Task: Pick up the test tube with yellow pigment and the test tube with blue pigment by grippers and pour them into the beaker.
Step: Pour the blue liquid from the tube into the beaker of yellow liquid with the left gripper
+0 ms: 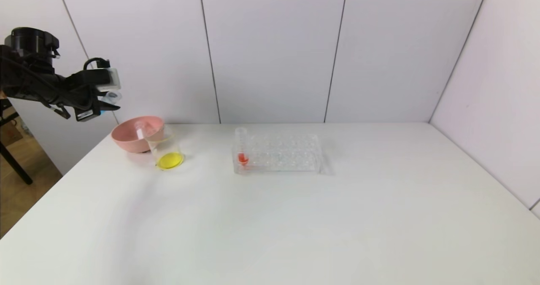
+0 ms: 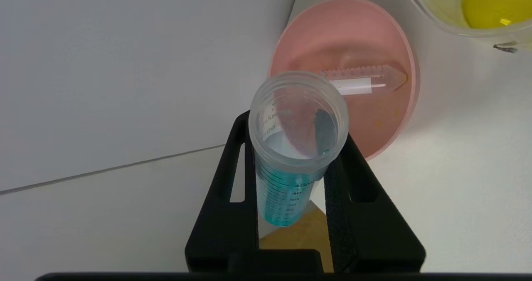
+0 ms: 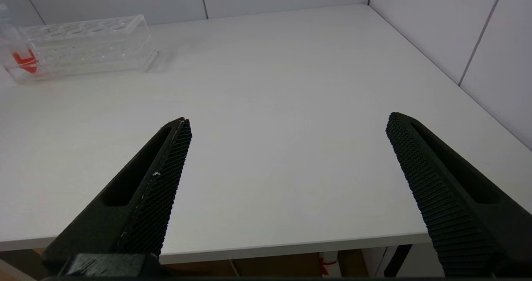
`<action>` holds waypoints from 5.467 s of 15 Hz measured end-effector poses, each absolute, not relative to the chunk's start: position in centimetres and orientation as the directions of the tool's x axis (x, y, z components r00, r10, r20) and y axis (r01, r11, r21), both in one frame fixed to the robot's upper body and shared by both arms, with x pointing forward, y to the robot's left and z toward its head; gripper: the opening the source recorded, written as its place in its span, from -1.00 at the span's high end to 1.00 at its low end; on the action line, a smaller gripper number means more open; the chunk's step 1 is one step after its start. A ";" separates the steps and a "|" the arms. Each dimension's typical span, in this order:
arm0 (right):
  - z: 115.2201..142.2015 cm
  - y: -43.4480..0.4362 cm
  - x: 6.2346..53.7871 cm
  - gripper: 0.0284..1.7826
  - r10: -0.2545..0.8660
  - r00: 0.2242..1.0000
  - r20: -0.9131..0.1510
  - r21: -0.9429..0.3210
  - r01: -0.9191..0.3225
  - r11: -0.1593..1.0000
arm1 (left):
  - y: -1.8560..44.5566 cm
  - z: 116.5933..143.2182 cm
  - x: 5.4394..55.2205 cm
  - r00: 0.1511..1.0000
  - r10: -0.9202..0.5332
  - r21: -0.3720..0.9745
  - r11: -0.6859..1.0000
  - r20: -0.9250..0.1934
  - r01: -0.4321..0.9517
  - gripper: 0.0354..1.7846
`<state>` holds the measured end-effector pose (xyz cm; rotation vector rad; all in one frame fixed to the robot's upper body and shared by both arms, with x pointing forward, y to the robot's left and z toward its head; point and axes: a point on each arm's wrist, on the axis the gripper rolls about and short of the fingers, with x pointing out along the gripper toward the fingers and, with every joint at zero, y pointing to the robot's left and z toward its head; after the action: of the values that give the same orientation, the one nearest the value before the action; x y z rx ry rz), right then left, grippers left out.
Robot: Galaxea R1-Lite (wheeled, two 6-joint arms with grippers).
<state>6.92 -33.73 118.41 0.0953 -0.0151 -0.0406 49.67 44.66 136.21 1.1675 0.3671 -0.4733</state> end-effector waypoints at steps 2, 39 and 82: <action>118.4 -33.7 6.9 -0.92 -0.041 0.999 0.013 0.095 0.040 0.995 | 44.3 135.9 49.8 0.837 -0.127 0.787 0.292 -0.532 0.544 0.51; 118.4 -33.7 6.9 -0.92 -0.041 0.999 0.013 0.096 0.040 0.995 | 38.7 134.4 51.2 0.770 -0.002 0.769 0.064 -0.638 0.636 0.51; 118.4 -33.7 6.9 -0.92 -0.041 0.999 0.013 0.095 0.040 0.995 | 36.8 133.6 50.4 0.674 0.080 0.679 0.085 -0.734 0.729 0.51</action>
<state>6.92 -33.73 118.41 0.0953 -0.0152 -0.0408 50.40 36.78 133.57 1.4249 0.7251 -0.5535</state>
